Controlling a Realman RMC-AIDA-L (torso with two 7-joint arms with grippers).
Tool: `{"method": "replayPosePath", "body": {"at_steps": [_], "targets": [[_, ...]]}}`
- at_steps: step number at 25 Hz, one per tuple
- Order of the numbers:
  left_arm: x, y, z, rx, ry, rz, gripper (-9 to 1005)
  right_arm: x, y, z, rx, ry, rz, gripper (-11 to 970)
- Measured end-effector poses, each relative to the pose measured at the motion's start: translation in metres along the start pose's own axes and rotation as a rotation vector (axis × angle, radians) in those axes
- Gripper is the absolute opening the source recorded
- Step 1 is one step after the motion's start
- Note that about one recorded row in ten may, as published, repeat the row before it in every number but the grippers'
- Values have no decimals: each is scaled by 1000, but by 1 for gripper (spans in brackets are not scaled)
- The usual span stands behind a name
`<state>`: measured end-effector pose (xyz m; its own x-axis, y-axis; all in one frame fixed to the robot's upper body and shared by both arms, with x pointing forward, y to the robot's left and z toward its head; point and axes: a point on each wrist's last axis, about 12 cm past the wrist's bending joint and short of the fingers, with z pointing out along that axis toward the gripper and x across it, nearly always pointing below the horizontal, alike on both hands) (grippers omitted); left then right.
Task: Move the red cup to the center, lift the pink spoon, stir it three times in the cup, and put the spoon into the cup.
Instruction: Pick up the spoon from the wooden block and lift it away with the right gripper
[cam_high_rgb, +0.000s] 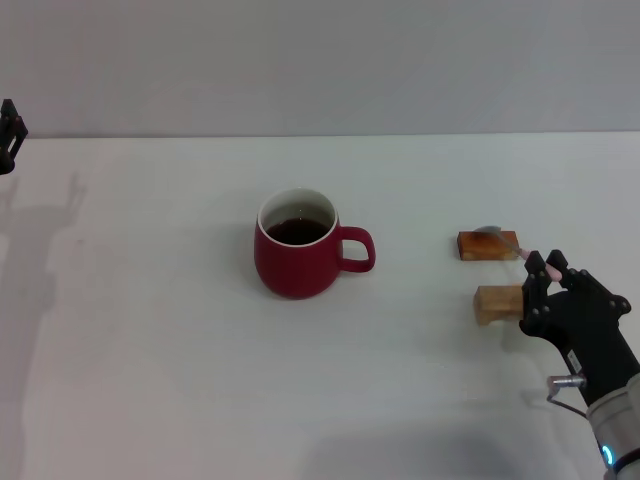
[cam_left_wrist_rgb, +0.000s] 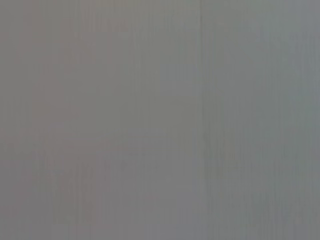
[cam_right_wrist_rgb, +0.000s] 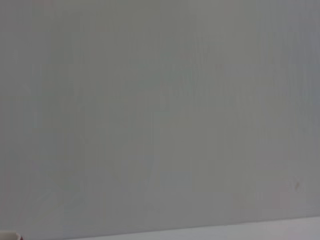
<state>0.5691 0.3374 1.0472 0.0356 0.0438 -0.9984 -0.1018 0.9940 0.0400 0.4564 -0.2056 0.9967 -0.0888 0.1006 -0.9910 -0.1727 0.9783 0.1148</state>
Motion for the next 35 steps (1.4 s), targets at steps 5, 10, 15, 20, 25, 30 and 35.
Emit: {"method": "replayPosePath", "body": {"at_steps": [5,10,15,20,25,30,35], "targets": [[0,0,0,-1,0,-2,834,-3,0,6,1,-9,-13,167],[0,1,0,-3,1,-3,834,-7,0,12,5,-22,-44,167],[0,0,2,-3,6,-2,834,-11,0,19,1,-32,-52,167],[0,1,2,-6,12,-2,834,-13,0,23,-4,-36,-69,168],[0,1,3,-11,15,-4,834,-16,-1,27,-13,-45,-78,168],[-1,1,4,-12,13,-5,834,-19,-1,31,-13,-55,-102,168],[-1,0,5,-11,14,-6,834,-22,-2,36,5,-55,-113,168]]}}
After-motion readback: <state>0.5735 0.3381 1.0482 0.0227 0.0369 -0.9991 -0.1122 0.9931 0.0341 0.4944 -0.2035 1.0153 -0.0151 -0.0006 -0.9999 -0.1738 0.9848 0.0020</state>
